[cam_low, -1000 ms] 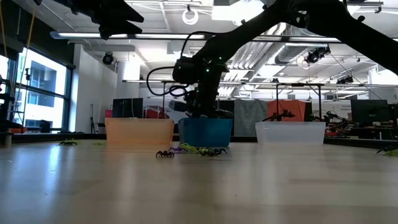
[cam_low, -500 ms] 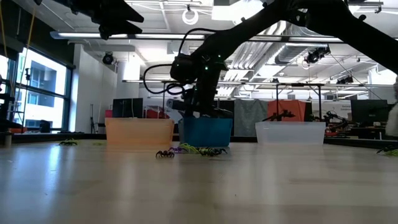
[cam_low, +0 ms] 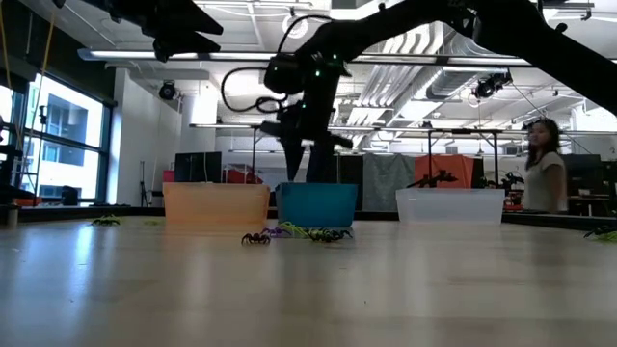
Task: Sort Halloween decoration
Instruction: Put the purple spider toy into the blue bin
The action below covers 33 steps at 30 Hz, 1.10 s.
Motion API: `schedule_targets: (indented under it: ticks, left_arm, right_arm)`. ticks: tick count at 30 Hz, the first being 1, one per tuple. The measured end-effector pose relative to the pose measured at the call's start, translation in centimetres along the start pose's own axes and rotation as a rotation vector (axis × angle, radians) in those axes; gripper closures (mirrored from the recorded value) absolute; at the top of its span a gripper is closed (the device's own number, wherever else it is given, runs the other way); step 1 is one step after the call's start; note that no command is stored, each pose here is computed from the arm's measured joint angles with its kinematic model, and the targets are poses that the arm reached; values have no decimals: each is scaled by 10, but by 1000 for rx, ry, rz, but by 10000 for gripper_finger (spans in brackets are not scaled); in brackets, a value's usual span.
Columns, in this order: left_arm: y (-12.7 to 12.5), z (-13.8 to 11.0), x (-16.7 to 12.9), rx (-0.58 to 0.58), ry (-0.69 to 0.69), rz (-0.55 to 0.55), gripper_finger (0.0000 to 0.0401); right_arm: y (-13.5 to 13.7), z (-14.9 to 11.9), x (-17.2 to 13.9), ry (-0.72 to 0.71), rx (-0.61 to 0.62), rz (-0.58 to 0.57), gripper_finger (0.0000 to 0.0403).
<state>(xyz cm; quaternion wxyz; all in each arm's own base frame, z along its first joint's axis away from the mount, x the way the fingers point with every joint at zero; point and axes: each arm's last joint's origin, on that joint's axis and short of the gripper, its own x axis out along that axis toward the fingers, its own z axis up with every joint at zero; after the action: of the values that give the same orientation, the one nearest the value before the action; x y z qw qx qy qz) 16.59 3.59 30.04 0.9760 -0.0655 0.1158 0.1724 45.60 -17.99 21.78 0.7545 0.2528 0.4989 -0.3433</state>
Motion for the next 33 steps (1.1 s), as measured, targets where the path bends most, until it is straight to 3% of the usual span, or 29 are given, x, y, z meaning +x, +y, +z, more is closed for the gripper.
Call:
schedule_targets:
  ticks: [7,14,21,26,29,33]
  left_arm:
    - [0,0,0,1,0,0,190]
    - [0,0,0,-1,-1,0,190]
    - [0,0,0,-8,0,-4,190]
    - [0,0,0,15,0,-5,190]
    - [0,0,0,17,1,-12,190]
    - [-2,0,0,47,7,-60,190]
  right_arm:
    - [13,-12,-46,4,-242,-71,217]
    - [7,-53,-94,-76,-285,-80,217]
    - [-17,-126,-148,-239,-208,92,217]
    - [-17,-165,-183,-467,-233,421,217]
    - [-14,-182,-199,-630,-330,534,217]
    - [-10,-202,-197,-691,-550,520,217]
